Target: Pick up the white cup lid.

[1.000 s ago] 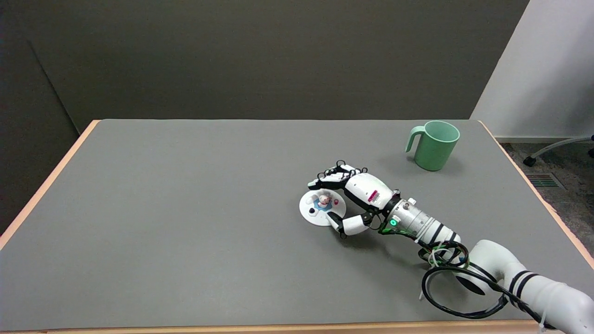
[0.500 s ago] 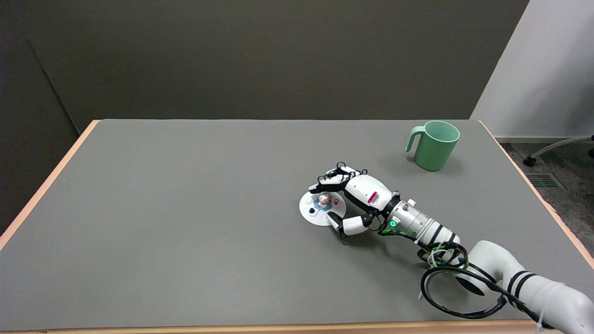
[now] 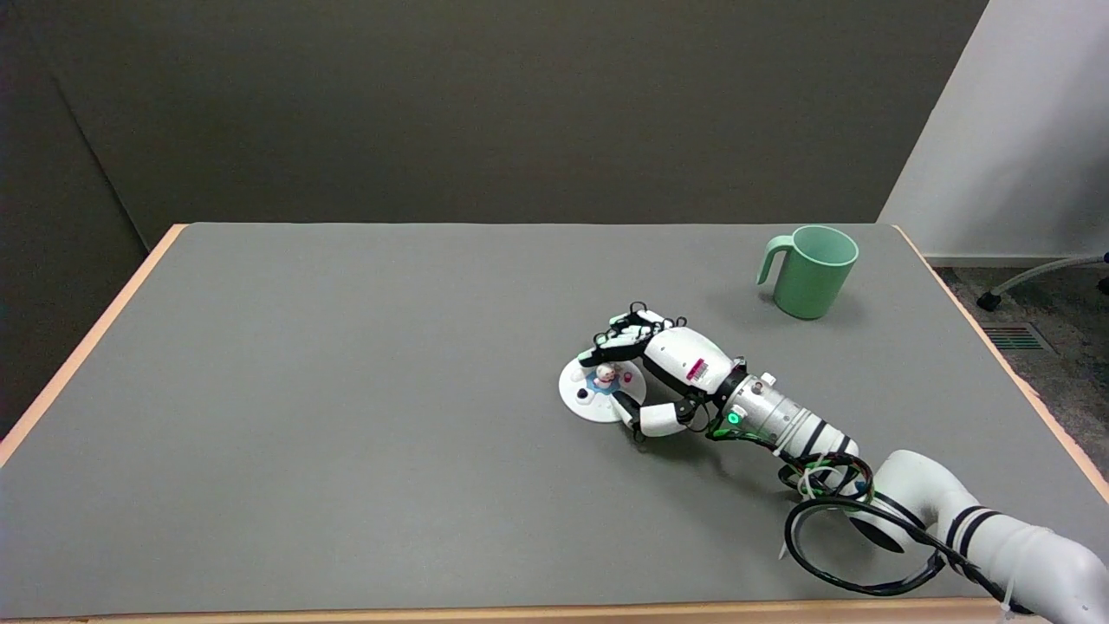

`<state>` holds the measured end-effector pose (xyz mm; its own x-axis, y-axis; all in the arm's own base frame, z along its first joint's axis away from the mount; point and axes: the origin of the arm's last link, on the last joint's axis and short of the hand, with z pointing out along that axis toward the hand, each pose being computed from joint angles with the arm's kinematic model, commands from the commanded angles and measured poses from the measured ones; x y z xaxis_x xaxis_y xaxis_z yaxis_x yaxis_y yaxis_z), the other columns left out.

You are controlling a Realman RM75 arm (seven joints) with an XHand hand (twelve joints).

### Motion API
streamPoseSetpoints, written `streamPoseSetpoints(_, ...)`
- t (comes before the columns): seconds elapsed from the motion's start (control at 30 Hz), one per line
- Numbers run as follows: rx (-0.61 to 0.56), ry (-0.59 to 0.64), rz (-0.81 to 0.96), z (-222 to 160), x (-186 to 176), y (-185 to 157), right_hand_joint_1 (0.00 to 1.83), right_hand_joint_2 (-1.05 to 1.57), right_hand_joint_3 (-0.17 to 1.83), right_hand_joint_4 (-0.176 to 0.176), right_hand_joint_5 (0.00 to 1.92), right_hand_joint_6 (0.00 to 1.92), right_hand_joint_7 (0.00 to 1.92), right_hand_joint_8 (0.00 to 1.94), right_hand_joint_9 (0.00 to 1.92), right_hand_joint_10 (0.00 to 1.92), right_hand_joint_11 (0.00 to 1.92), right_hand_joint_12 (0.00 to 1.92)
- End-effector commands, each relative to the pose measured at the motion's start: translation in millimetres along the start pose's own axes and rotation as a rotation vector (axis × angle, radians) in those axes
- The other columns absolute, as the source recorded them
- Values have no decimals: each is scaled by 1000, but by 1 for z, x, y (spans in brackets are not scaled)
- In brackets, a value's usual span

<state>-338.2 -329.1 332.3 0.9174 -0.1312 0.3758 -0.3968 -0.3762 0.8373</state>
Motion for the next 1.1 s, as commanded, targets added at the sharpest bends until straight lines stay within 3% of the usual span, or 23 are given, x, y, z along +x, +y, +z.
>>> streamPoseSetpoints(0.03,13,20,7,1,1,-3,878,895,712,-7,721,449,623,312,430,405,37,719)
streamPoseSetpoints(0.07,15,22,7,1,1,-3,960,1177,208,9,692,1427,589,386,410,456,16,759)
streamPoseSetpoints(0.33,36,34,0,7,7,-8,949,1184,208,16,678,1446,470,584,269,684,-1,727)
streamPoseSetpoints(0.93,34,23,-6,6,8,-5,936,1178,215,45,682,1441,524,602,310,713,-1,776)
streamPoseSetpoints(1.1,41,11,-8,6,9,-4,924,1178,224,61,674,1453,533,655,342,744,-1,882)
